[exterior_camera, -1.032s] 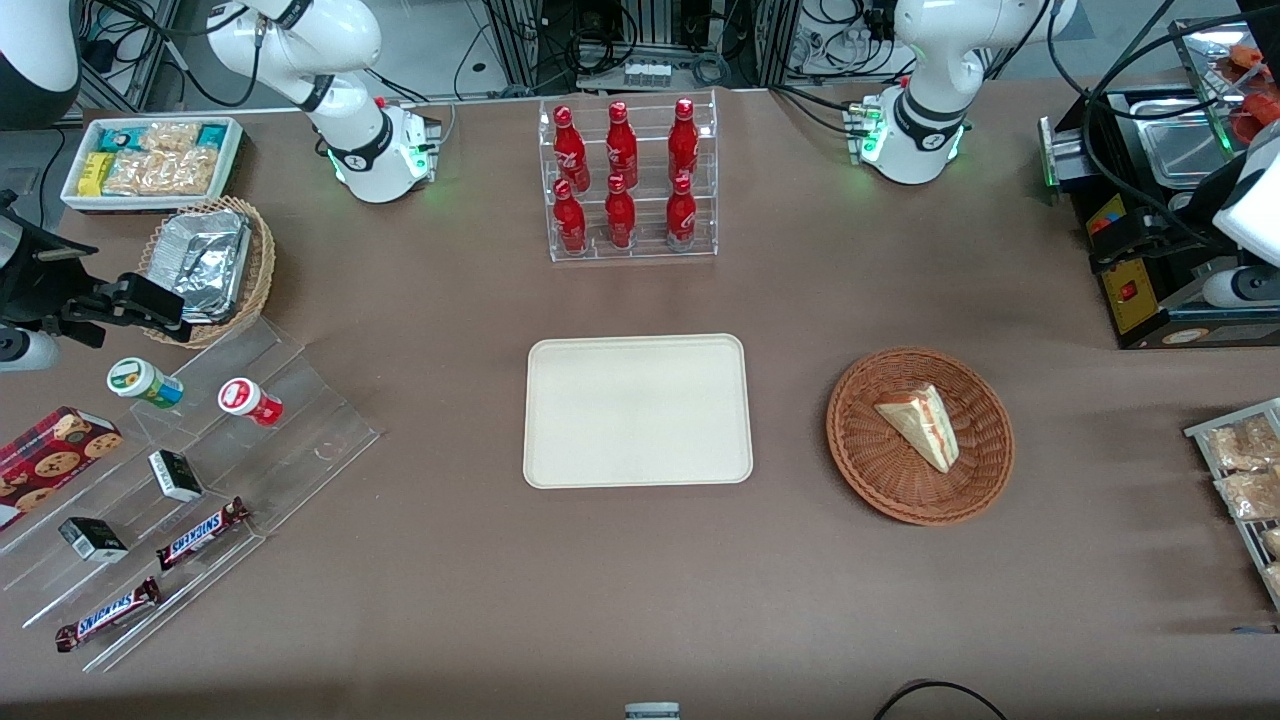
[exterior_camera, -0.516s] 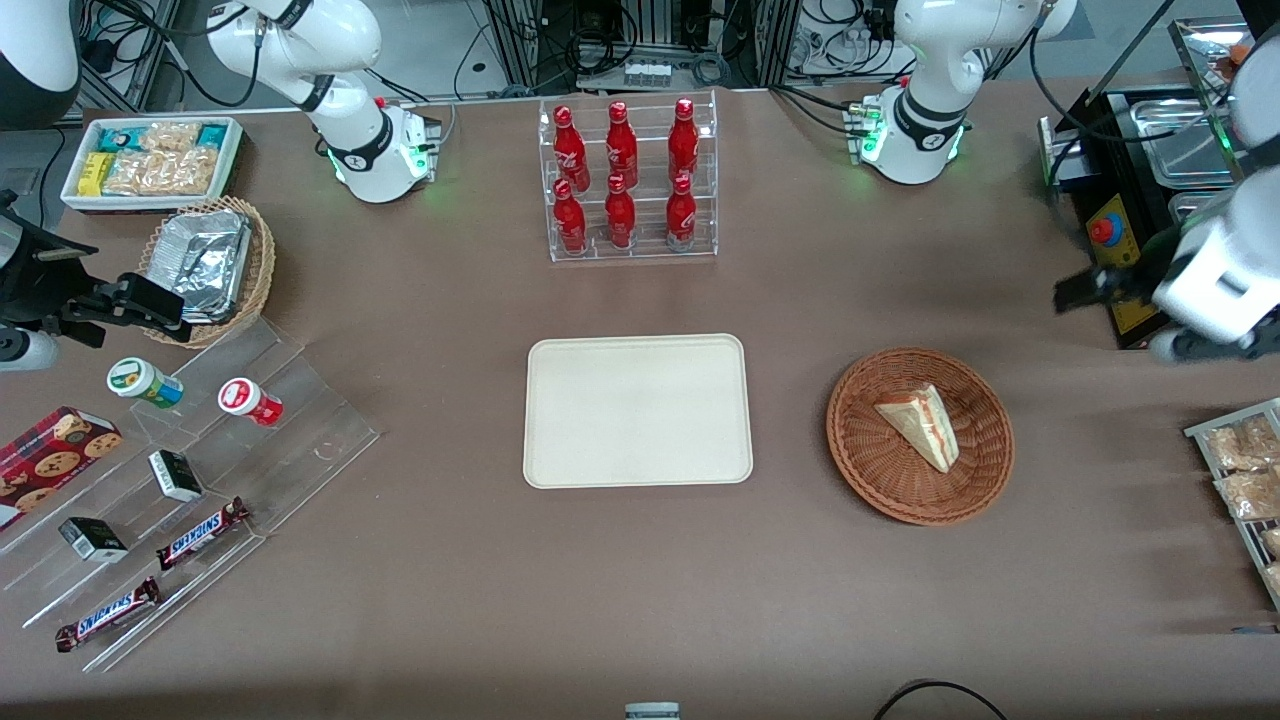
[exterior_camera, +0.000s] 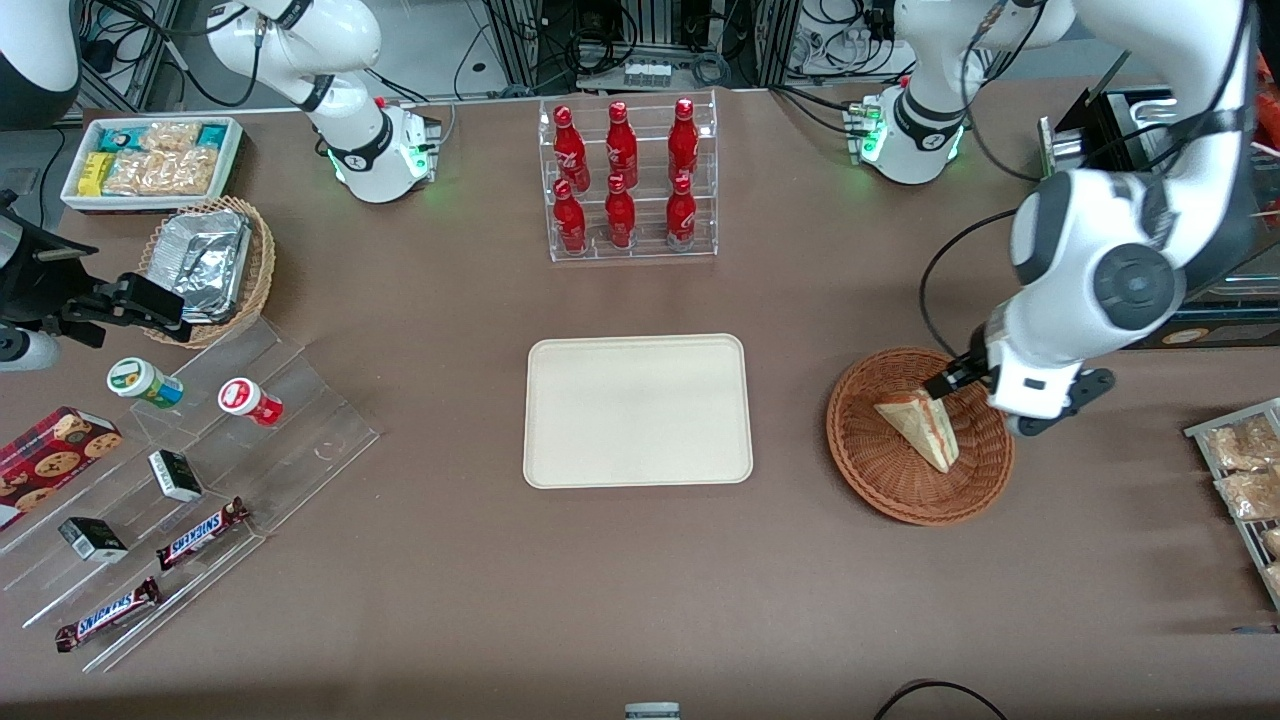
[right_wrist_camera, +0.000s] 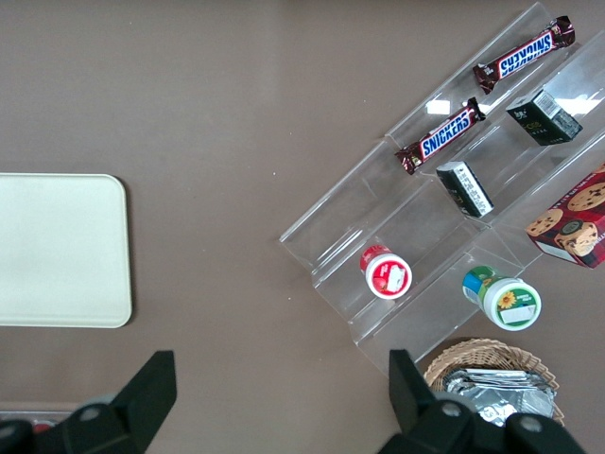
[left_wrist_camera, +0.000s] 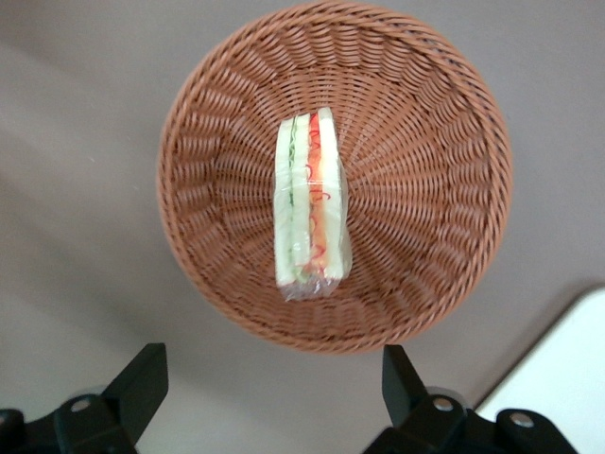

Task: Place sandwich from basket to tray
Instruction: 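Lower the left gripper and close it on the wrapped sandwich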

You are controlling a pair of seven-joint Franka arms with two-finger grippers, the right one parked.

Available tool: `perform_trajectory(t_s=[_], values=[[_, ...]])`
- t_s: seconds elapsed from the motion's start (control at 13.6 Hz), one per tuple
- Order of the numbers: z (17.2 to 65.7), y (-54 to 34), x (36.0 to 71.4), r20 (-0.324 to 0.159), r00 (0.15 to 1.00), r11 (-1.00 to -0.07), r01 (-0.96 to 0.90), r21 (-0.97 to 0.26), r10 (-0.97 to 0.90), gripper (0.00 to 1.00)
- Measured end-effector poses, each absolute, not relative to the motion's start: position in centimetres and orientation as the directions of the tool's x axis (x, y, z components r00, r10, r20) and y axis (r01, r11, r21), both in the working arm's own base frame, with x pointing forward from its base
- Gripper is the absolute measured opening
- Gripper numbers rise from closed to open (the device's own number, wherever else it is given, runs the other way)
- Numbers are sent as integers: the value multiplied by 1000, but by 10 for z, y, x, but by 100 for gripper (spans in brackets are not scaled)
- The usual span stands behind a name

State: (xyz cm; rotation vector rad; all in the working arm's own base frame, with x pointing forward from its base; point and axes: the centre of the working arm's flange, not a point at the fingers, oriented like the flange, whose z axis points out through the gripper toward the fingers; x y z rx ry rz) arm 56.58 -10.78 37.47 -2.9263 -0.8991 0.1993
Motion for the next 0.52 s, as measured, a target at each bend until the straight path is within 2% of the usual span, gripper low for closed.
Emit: perform_trajectory(t_s=[0.29, 0.52], values=[[322, -101, 546, -44, 747, -748, 659, -81, 663, 100], [302, -100, 538, -14, 720, -719, 693, -44, 694, 100]])
